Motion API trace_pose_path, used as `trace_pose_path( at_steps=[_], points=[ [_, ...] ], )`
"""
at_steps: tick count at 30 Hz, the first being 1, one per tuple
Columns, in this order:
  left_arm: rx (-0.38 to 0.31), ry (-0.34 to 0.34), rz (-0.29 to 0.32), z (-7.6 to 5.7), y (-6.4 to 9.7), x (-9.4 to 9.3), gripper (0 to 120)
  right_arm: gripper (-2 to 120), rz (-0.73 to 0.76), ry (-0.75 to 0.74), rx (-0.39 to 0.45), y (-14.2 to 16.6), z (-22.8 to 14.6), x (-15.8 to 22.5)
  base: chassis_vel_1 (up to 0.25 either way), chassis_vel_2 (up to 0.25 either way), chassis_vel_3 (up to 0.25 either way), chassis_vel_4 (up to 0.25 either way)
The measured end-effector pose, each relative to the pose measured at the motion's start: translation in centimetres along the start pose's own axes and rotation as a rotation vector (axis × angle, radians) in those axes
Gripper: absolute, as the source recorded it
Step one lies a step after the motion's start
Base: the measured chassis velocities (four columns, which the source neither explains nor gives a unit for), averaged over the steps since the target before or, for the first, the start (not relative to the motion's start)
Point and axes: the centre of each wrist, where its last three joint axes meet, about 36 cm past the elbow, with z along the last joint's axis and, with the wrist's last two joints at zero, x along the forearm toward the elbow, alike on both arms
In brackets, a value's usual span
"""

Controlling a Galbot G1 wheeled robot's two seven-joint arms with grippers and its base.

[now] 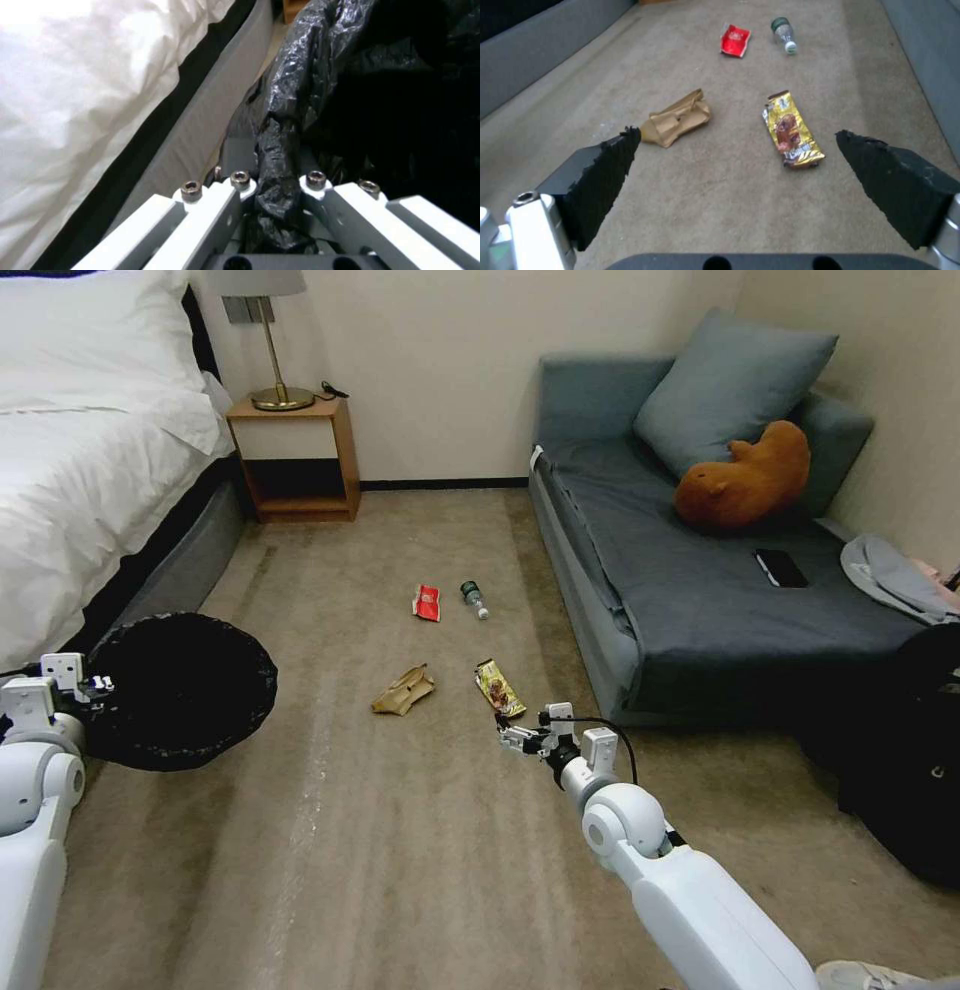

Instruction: Pick up the trash bin, then pick up the garbage on the floor and place it into the trash bin.

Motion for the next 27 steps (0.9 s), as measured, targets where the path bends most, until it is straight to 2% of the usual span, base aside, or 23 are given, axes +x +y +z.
trace_pose_path(
  at_steps=[27],
  points=[
    [-0.001,0.009,-0.003,0.5,0.19,-0.6,4,100,-0.007,0.018,0.005,0.53,0.64,-0.92,-0.084,0.091,0.092,-0.091]
  ],
)
